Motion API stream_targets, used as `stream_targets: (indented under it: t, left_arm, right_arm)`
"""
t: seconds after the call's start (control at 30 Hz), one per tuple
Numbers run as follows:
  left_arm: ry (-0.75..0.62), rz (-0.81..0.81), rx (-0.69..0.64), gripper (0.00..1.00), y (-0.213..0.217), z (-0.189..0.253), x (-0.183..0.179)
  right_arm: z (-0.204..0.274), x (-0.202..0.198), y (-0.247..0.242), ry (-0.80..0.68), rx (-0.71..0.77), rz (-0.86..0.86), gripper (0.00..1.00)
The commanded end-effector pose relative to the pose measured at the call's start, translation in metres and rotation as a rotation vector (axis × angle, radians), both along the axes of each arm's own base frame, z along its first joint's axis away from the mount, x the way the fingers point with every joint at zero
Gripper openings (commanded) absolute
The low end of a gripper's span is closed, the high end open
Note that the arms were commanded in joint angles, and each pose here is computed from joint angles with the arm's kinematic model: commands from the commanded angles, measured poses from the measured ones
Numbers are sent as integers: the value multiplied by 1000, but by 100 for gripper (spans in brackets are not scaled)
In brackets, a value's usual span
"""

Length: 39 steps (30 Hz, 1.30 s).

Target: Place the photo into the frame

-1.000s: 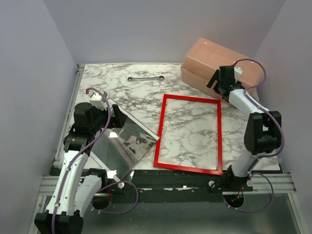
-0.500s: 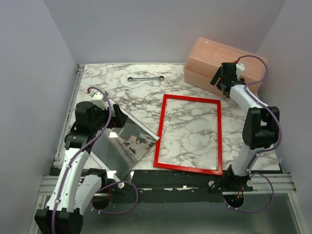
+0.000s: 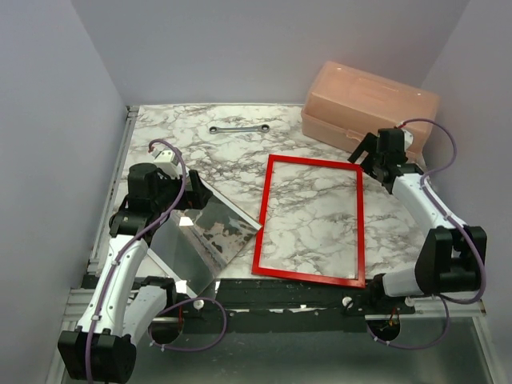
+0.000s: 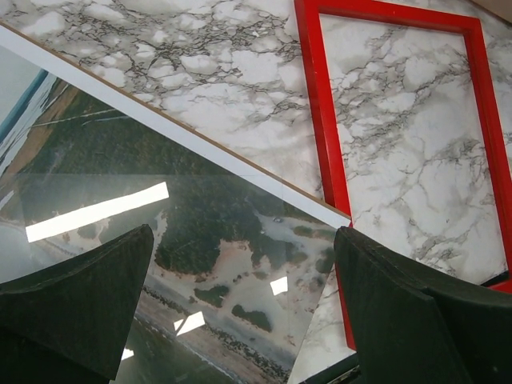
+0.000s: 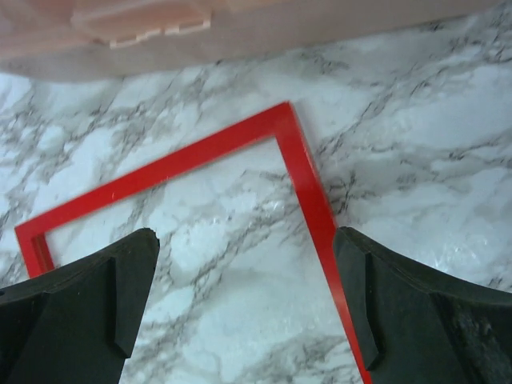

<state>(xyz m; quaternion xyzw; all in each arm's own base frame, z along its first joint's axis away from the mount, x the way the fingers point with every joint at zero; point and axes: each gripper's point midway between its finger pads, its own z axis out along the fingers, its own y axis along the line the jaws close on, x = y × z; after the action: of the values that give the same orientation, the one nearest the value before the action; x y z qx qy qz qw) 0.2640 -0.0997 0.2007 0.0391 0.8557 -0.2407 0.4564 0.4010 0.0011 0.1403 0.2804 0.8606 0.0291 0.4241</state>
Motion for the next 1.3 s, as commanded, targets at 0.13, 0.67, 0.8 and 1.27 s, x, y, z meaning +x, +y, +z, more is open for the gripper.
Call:
stream_targets:
  t: [0.13,0.67,0.8,1.27]
  left_arm:
    - [0,-52,-31,99,-9,4,-2]
    - [8,-56,-39,99,-11,3,-4]
    - [8,-56,-38,99,-11,2,-4]
    - [9,-51,-36,98,-11,3,-4]
  right_arm:
    - [-20,-63,47,123,201,196,100]
    - [-37,-84,197,183,321,536,100]
    - [-44,-89,245,211,334,622,100]
    - [-83,-91,326,326,404,707,93]
